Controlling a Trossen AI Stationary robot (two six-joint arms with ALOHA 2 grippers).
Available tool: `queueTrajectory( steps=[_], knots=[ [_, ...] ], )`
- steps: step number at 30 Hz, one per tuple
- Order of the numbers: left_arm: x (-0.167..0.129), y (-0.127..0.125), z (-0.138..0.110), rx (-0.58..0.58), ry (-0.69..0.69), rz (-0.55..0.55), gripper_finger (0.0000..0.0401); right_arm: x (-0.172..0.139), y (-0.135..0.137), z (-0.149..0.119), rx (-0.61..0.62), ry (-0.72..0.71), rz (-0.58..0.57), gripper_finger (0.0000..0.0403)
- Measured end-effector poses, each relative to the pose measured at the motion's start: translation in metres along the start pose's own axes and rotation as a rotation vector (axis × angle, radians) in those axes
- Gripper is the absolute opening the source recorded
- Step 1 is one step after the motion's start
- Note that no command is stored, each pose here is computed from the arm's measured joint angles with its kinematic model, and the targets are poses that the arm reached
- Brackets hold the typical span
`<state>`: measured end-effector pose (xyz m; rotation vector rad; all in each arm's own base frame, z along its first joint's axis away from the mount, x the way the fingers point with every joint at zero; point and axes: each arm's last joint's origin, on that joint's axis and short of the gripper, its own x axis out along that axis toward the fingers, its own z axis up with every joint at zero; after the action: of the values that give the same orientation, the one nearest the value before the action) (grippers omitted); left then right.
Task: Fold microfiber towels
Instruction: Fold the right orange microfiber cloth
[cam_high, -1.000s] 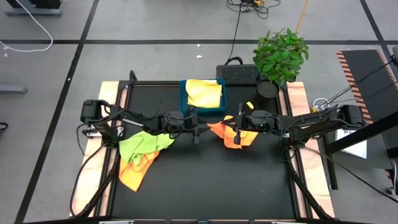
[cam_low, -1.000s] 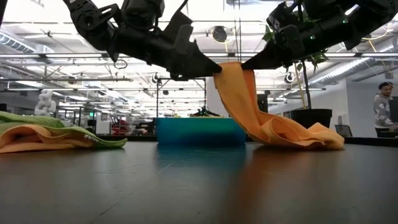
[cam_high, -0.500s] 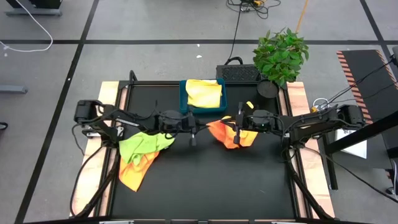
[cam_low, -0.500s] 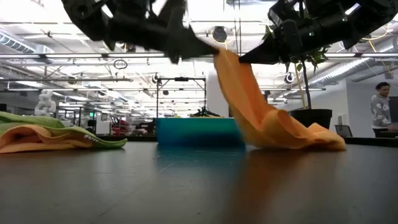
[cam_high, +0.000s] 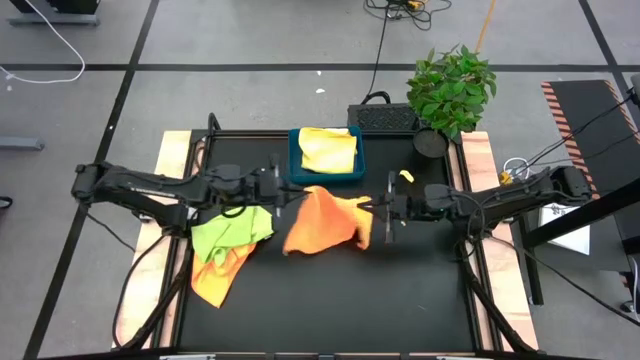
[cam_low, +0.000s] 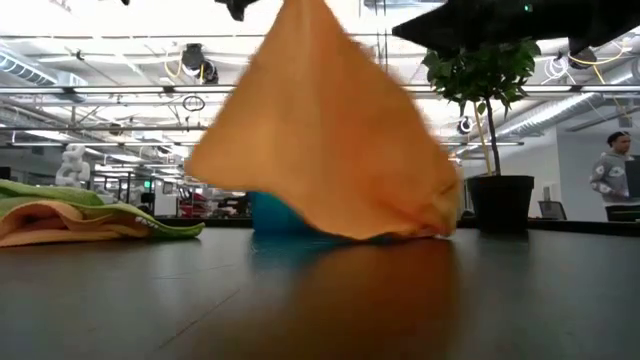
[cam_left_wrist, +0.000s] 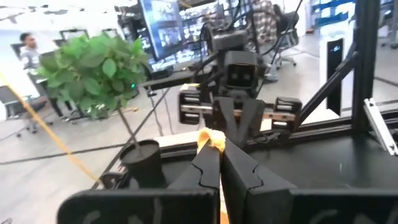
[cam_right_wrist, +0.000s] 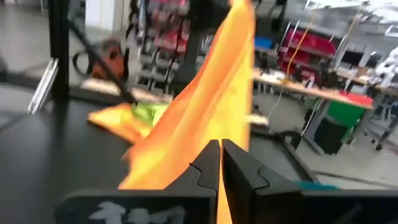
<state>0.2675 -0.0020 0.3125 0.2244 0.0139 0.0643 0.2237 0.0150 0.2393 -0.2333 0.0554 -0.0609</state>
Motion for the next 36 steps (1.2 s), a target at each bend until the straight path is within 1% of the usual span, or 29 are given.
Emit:
queueTrajectory(
  steps=[2,4,7,10,12,14,16,19,23,26,28,31,36],
  knots=[
    [0.000,-0.001,-0.002,0.002,0.025,0.012,0.0001,0.000,0.003,-0.006,-0.008,0.061,0.021,0.0020],
    [0.001,-0.002,-0.007,0.005,0.067,0.007,0.0001,0.001,0.005,-0.014,0.014,0.131,0.035,0.0038],
    [0.006,-0.001,-0.012,0.008,0.089,0.040,0.0001,0.005,0.009,-0.029,0.073,0.240,0.048,0.0074],
    [0.010,0.002,-0.020,0.005,0.137,0.085,0.0001,0.011,0.017,-0.043,0.109,0.309,0.066,0.0111],
    [0.012,0.005,-0.024,0.001,0.148,0.103,0.0001,0.016,0.026,-0.055,0.084,0.369,0.099,0.0130],
    [0.013,0.007,-0.026,-0.002,0.164,0.111,0.0001,0.019,0.037,-0.069,0.033,0.435,0.144,0.0143],
    [0.013,0.010,-0.027,-0.008,0.169,0.122,0.0001,0.023,0.048,-0.080,-0.016,0.473,0.186,0.0148],
    [0.012,0.013,-0.030,-0.018,0.197,0.130,0.0001,0.028,0.061,-0.094,-0.036,0.490,0.221,0.0150],
    [0.012,0.015,-0.031,-0.036,0.202,0.140,0.0002,0.035,0.073,-0.104,-0.003,0.461,0.234,0.0150],
    [0.016,0.015,-0.037,-0.051,0.228,0.138,0.0002,0.038,0.080,-0.109,0.018,0.443,0.244,0.0149],
    [0.017,0.014,-0.040,-0.051,0.249,0.134,0.0001,0.040,0.085,-0.112,0.014,0.442,0.255,0.0147],
    [0.020,0.014,-0.042,-0.052,0.242,0.143,0.0004,0.040,0.089,-0.118,0.004,0.466,0.266,0.0147],
    [0.022,0.014,-0.047,-0.049,0.267,0.175,0.0005,0.042,0.089,-0.127,-0.001,0.502,0.252,0.0147]
  ],
)
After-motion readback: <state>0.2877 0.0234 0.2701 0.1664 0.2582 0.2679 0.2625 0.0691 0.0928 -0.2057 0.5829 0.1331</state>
